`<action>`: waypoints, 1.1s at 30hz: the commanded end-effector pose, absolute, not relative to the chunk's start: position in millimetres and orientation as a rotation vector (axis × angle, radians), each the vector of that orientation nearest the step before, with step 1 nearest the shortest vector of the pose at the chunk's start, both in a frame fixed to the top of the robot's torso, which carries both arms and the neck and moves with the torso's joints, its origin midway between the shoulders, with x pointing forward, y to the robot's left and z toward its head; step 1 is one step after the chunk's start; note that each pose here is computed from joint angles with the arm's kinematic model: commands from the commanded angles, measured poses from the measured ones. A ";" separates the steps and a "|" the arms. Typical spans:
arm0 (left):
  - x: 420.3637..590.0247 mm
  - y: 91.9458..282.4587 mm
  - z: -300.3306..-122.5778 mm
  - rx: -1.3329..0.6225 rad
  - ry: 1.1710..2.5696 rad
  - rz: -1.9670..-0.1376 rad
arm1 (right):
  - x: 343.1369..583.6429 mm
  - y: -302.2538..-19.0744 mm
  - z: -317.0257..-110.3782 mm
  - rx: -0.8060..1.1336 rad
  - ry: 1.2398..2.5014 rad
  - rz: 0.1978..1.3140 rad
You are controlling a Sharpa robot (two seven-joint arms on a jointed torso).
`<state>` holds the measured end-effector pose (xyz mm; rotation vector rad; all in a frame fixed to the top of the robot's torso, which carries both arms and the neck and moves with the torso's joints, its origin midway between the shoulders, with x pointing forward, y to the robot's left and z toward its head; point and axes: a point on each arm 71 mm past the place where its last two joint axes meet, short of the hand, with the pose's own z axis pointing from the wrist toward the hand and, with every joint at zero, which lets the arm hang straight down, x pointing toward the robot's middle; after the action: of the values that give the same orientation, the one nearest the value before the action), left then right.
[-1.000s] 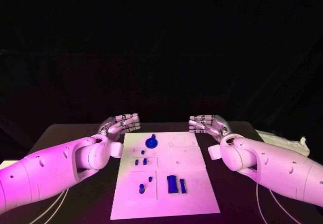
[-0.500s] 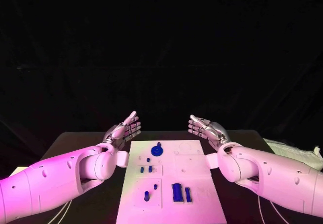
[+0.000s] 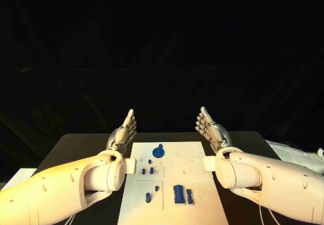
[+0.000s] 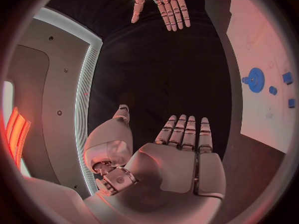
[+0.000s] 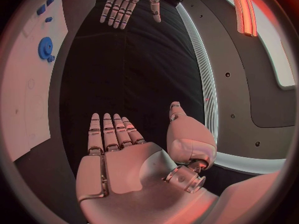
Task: Assemble the parts on the task board
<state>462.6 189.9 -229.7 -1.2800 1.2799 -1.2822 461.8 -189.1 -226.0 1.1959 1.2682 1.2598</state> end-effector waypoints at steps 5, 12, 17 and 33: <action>461.8 192.4 -224.2 -1.209 1.218 -1.229 | 461.8 -192.4 -224.2 1.209 1.218 1.229; 461.8 192.4 -224.2 -1.209 1.218 -1.229 | 461.8 -192.4 -224.2 1.209 1.218 1.229; 461.8 192.4 -224.2 -1.209 1.218 -1.229 | 461.8 -192.4 -224.2 1.209 1.218 1.229; 461.8 192.4 -224.2 -1.209 1.218 -1.229 | 461.8 -192.4 -224.2 1.209 1.218 1.229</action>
<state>462.0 193.6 -226.7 -1.2349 1.2320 -1.2182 461.9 -193.3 -226.0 1.2257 1.2275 1.2168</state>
